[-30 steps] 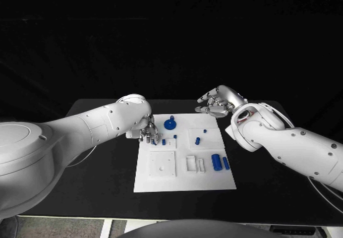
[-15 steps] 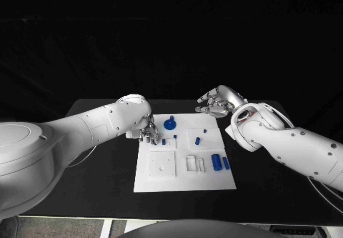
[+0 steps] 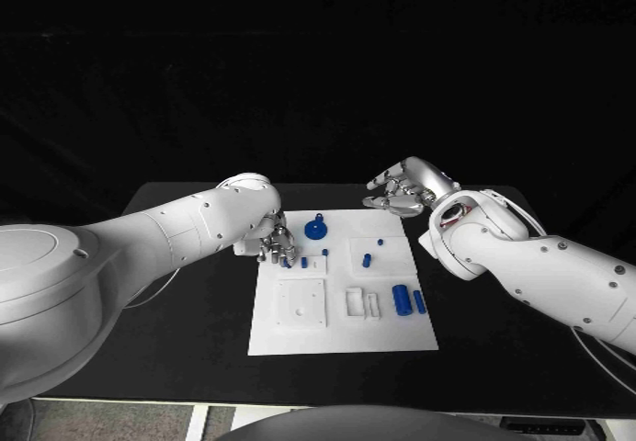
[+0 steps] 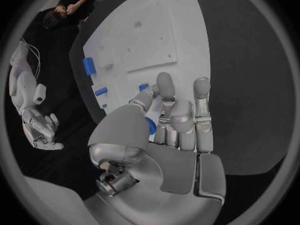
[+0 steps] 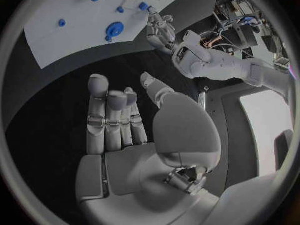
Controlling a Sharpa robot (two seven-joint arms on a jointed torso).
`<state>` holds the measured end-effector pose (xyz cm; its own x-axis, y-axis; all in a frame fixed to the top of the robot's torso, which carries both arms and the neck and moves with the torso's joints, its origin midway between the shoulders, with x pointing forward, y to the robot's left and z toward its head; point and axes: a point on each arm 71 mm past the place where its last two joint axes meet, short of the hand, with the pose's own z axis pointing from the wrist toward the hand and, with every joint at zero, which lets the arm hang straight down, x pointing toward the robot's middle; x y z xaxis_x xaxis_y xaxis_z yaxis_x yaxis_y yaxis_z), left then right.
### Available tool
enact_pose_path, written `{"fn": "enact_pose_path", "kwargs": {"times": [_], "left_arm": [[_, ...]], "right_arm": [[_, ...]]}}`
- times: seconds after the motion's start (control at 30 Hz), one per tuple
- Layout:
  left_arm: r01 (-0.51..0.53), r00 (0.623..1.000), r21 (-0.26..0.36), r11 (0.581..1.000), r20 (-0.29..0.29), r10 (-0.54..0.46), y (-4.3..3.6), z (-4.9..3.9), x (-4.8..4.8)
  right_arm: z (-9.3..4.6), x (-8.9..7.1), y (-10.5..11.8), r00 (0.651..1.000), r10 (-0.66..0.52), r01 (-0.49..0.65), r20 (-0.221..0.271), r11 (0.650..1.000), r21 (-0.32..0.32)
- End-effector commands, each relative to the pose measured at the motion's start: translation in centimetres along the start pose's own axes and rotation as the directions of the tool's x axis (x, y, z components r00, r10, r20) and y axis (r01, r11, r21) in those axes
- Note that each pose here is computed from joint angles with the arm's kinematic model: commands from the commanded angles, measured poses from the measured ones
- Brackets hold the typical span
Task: Assemble the parts on the task board
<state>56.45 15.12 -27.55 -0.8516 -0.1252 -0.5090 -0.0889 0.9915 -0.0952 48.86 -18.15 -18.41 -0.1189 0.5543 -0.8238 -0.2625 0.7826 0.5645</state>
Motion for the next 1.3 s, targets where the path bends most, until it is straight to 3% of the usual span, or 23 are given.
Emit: {"fn": "enact_pose_path", "kwargs": {"times": [0.03, 0.47, 1.3], "left_arm": [[-0.018, 0.997, 0.014, 1.0, -0.07, 0.019, -0.44, 0.47, 1.41], [-0.022, 0.996, 0.012, 1.0, -0.081, 0.023, -0.56, 0.39, 1.64], [-0.037, 0.998, -0.027, 0.999, -0.044, 0.035, 0.18, 0.37, 1.39]], "right_arm": [[0.01, 0.06, 0.1, 1.0, -0.011, 0.011, -0.007, 1.0, -0.008], [-0.02, 0.03, 0.07, 1.0, -0.012, 0.012, -0.007, 1.0, -0.008], [-0.08, -0.1, -0.12, 1.0, -0.015, 0.015, -0.007, 1.0, -0.005]]}}
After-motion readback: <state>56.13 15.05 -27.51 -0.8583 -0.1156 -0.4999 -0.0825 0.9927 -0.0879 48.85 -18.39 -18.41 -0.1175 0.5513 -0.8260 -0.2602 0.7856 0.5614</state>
